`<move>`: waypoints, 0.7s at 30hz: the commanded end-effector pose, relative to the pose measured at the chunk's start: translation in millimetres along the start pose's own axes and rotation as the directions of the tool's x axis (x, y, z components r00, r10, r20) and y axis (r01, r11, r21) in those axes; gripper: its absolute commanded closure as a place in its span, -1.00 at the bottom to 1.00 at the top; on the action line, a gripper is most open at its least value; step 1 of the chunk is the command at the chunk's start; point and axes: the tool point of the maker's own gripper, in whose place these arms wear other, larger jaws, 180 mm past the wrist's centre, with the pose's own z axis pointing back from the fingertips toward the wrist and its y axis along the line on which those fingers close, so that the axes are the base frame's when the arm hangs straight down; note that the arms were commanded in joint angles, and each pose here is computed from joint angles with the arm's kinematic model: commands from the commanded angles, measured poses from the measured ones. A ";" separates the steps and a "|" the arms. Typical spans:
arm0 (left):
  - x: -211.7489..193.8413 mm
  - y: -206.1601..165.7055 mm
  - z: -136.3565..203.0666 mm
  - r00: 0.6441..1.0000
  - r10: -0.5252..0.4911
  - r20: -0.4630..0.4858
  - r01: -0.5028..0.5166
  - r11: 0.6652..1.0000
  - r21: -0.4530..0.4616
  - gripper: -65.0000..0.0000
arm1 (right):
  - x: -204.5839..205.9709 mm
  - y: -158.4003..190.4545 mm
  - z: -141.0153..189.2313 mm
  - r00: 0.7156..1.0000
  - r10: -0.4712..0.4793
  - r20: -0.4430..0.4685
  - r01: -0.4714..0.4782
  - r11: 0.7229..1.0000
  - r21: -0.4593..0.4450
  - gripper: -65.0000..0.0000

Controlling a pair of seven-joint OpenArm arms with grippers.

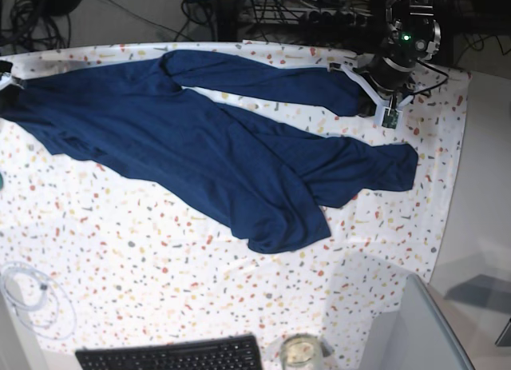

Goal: Layout the t-shirt on the table in an organized manner, then fold the t-shirt properly
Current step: 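Reach the left gripper down to the shirt hem and grasp it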

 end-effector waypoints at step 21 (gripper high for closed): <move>126.3 -31.2 -82.9 0.820 0.572 -0.012 -0.543 0.771 -0.333 0.03 | 17.5 0.3 3.2 0.999 0.019 0.050 -0.019 1.000 0.000 1.00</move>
